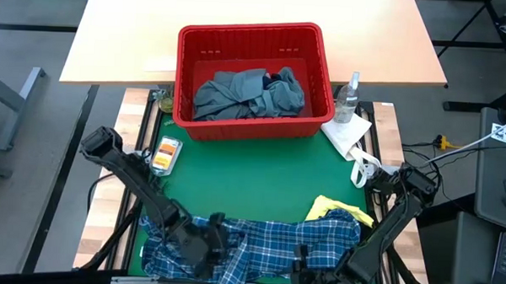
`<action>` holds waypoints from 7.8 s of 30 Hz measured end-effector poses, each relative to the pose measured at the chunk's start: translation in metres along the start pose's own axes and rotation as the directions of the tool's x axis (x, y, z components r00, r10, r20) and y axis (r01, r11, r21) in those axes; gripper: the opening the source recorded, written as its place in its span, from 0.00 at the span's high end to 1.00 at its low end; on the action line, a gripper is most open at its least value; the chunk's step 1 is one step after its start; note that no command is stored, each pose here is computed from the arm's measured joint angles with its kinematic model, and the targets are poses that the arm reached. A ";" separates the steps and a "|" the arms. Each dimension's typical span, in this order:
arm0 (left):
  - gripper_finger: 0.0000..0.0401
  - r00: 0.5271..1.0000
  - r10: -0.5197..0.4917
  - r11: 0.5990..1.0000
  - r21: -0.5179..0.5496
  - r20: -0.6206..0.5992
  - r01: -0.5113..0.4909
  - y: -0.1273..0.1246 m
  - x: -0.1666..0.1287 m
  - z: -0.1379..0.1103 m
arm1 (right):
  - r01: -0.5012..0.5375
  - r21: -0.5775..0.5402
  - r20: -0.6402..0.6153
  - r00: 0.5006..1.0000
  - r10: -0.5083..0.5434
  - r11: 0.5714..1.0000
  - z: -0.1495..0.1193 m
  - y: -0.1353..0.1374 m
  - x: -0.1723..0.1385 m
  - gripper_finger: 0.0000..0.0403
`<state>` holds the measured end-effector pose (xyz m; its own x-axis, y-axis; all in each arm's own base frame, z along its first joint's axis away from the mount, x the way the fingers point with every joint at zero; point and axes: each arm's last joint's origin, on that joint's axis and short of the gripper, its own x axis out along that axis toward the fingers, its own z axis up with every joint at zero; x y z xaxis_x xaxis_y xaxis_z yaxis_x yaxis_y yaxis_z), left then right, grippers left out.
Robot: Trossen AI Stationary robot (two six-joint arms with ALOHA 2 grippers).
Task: Fold Laundry from Bin
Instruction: Fold the blue shirt
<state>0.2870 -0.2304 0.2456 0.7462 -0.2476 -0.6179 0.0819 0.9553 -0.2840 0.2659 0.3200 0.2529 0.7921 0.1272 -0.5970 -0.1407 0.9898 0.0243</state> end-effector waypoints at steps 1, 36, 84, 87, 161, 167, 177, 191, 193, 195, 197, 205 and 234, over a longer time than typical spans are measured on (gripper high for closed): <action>0.69 0.999 -0.035 0.999 -0.042 -0.026 0.034 -0.006 0.000 -0.005 | 0.000 0.000 -0.001 1.000 0.000 1.000 0.000 0.000 0.000 0.66; 0.69 0.999 0.047 0.984 -0.172 0.007 -0.045 -0.060 0.061 -0.109 | 0.003 -0.007 -0.005 1.000 -0.003 1.000 0.000 0.000 0.000 0.66; 1.00 0.896 -0.192 0.902 -0.288 0.400 0.322 -0.048 0.085 -0.042 | -0.058 -0.091 0.036 0.997 0.062 0.994 0.027 0.006 -0.015 0.66; 1.00 0.877 -0.179 0.901 -0.285 0.446 0.329 -0.030 0.092 -0.023 | -0.054 -0.165 0.029 0.998 0.060 0.985 0.039 0.007 -0.024 0.66; 0.69 0.889 0.011 0.983 -0.169 0.458 0.075 0.085 0.118 0.038 | -0.080 -0.384 -0.457 0.882 -0.114 0.920 -0.083 0.034 0.063 0.66; 0.69 0.889 0.011 0.983 -0.169 0.458 0.075 0.085 0.119 0.038 | -0.143 -0.321 -0.539 0.840 -0.057 0.936 -0.084 0.027 0.076 0.66; 0.69 0.887 0.009 0.984 -0.163 0.461 0.075 0.085 0.118 0.038 | -0.167 -0.301 -0.567 0.823 -0.036 0.939 -0.086 0.026 0.079 0.80; 0.69 0.878 -0.020 0.999 0.046 0.479 -0.003 0.077 0.115 0.038 | -0.192 -0.325 -0.611 0.790 -0.050 0.926 -0.058 0.032 0.063 0.98; 0.69 0.876 -0.031 0.997 0.078 0.481 -0.008 0.072 0.112 0.038 | -0.187 -0.337 -0.625 0.777 -0.071 0.923 -0.048 0.032 0.054 0.99; 0.70 0.873 -0.041 0.995 0.102 0.486 -0.010 0.067 0.108 0.040 | -0.173 -0.348 -0.634 0.767 -0.096 0.921 -0.038 0.031 0.046 0.98; 0.70 0.878 -0.050 0.990 0.136 0.476 -0.018 0.062 0.104 0.039 | -0.145 -0.361 -0.628 0.768 -0.125 0.921 -0.028 0.030 0.038 0.98; 0.70 0.918 -0.057 0.974 0.226 0.391 -0.035 0.042 0.081 0.036 | -0.099 -0.405 -0.616 0.764 -0.191 0.909 0.007 0.024 0.007 0.99; 0.70 0.984 0.140 0.981 0.148 -0.106 -0.124 0.024 0.088 -0.046 | -0.193 -0.372 -0.659 0.743 -0.112 0.908 0.021 0.033 -0.051 0.99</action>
<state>0.3245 -0.2371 0.1507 0.6760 -0.1269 -0.7259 0.0854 0.9919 -0.0938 0.2335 0.3475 0.3005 0.2129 -0.0586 -0.9753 -0.5016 0.8501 -0.1606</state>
